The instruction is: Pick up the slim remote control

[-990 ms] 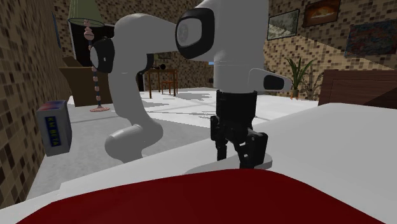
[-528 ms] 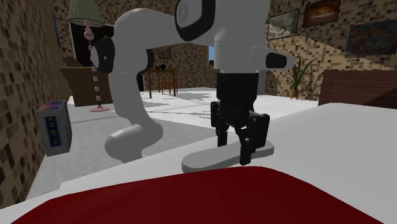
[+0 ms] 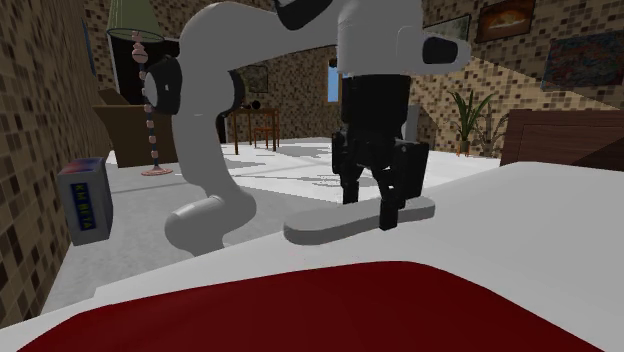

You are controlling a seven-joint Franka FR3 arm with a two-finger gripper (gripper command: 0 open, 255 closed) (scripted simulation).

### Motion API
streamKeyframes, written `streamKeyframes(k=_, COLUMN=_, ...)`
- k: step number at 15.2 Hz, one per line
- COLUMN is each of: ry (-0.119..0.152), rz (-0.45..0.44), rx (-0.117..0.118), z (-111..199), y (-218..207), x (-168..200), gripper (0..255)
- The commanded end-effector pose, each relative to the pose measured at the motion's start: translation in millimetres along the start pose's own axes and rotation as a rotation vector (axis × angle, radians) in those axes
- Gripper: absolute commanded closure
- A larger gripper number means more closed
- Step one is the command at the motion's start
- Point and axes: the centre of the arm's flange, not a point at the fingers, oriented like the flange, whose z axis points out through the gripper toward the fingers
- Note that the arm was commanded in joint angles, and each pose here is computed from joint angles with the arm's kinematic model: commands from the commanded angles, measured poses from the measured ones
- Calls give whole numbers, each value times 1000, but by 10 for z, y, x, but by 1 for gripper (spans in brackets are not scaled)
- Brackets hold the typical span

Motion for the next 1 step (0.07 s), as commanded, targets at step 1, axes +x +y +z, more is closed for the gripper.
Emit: streamKeyframes(k=1, ry=0, rz=0, rx=0, z=-35, y=-13, x=4, gripper=255)
